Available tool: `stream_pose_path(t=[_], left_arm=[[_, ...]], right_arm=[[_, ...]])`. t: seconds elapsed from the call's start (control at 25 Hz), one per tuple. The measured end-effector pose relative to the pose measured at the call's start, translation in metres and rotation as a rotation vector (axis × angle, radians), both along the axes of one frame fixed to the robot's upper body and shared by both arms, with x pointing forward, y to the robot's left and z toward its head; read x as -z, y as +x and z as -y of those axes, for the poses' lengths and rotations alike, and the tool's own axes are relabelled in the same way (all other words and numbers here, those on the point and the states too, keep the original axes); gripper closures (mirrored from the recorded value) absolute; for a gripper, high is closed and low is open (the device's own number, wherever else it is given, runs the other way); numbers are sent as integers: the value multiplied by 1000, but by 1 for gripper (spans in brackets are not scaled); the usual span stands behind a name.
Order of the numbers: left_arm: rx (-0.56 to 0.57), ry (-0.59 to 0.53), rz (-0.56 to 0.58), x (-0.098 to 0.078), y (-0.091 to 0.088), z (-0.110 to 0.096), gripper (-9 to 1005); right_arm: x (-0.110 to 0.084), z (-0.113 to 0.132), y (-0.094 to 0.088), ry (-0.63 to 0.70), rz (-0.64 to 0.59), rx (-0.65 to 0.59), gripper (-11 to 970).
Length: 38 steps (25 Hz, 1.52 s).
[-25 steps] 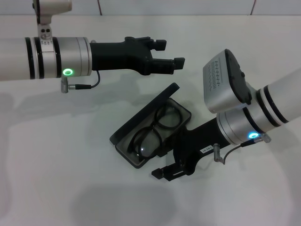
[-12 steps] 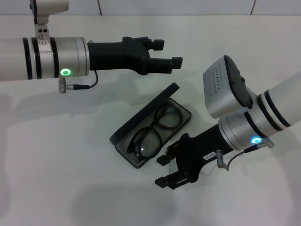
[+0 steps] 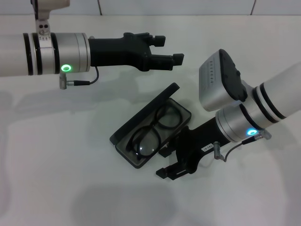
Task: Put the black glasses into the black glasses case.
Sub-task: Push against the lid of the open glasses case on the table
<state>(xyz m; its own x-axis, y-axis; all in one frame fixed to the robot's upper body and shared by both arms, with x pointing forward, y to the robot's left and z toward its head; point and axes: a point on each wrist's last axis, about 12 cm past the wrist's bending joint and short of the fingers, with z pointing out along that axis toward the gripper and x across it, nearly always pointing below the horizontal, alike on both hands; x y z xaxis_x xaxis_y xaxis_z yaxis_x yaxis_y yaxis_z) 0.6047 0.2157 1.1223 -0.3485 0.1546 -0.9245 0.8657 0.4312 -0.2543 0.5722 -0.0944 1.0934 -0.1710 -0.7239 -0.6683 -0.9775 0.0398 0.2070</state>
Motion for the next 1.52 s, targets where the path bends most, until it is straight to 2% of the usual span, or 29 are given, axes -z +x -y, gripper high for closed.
stream_pose_path(t=[0.24, 0.56, 0.72, 0.84, 0.88, 0.92, 0.96, 1.08, 1.28, 1.52], left_arm=[[-2, -3, 2, -1, -1, -1, 110], [-16, -4, -10, 3, -4, -6, 110], [-43, -6, -20, 3, -4, -14, 110], [-60, -15, -20, 3, -3, -18, 110], [-84, -30, -25, 3, -4, -24, 110], [-89, -34, -27, 3, -4, -25, 110], [-102, -40, -37, 4, -5, -28, 110], [-117, -35, -63, 8, -8, -34, 110], [-112, 41, -142, 24, -18, -40, 110], [-90, 99, -187, 37, -28, -40, 110]], right_arm=[[-3, -4, 0, 6, 22, -11, 391], [-7, 2, -4, 46, 10, -22, 397], [-26, 44, -2, 190, -32, 28, 401], [-30, 86, -2, 275, -15, 155, 404], [-30, 86, -2, 275, -15, 155, 405], [-28, 98, -2, 290, -7, 205, 406], [-21, 137, -8, 343, 29, 372, 406], [-17, 164, -12, 424, 79, 510, 406], [-17, 189, -13, 580, 183, 685, 405], [-20, 185, -8, 593, 231, 669, 406]])
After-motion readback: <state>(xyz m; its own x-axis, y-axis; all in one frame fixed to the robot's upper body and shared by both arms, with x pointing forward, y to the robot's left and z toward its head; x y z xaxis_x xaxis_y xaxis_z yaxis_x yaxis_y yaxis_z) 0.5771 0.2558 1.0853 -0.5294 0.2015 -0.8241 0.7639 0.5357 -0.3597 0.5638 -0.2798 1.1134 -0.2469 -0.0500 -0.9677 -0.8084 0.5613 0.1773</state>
